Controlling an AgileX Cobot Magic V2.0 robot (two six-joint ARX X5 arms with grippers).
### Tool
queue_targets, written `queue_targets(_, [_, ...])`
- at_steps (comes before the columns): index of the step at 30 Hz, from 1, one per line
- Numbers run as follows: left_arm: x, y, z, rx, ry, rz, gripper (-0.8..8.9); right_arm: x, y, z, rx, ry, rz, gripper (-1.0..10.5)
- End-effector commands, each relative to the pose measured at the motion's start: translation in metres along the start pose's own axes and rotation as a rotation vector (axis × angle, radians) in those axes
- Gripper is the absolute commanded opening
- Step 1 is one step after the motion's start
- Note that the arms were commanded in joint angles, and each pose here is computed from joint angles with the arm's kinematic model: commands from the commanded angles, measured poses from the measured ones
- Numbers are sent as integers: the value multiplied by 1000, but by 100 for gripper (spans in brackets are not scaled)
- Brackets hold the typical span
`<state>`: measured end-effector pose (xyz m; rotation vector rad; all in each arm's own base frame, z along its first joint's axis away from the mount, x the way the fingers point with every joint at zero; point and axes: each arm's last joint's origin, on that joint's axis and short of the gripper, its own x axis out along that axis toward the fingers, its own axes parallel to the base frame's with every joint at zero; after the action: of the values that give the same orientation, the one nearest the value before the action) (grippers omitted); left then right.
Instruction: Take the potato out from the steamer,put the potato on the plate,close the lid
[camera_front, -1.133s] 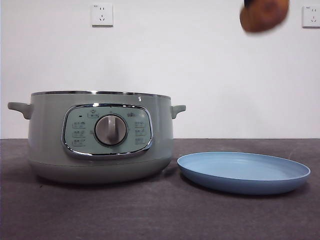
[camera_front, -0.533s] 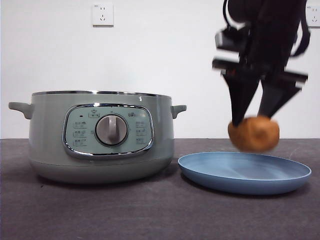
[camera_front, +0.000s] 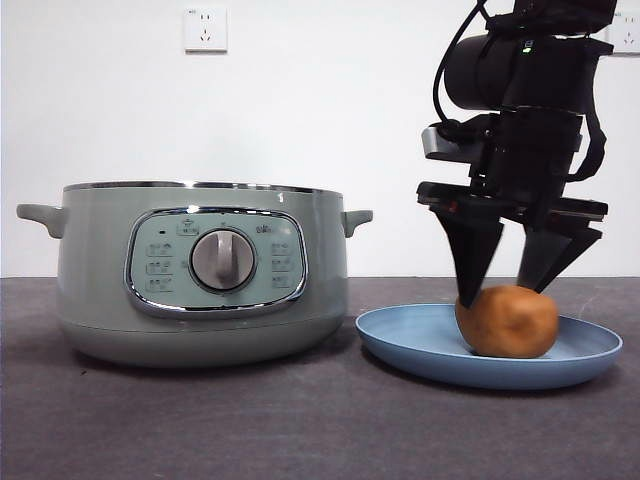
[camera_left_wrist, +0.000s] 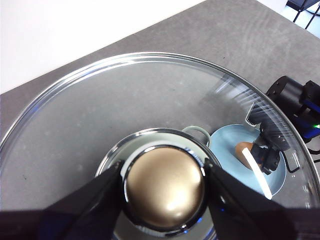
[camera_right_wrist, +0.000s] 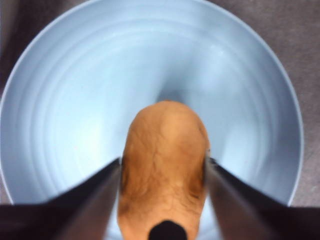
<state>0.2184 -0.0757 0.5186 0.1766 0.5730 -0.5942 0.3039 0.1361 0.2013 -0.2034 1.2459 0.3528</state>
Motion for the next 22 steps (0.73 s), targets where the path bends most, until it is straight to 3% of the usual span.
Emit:
queue_targets(1, [-4,-1,3,21,-36,-7,-8,-4,0,-4,12,-7,0,504])
queue_targets(11, [10,3,5,16,-18,-10,-8,-89,1,-19,6,-236,14,501])
queue_targets(22, [70,18,13,22,23,-99,-8,-183,1,-68,1,-514,26,500])
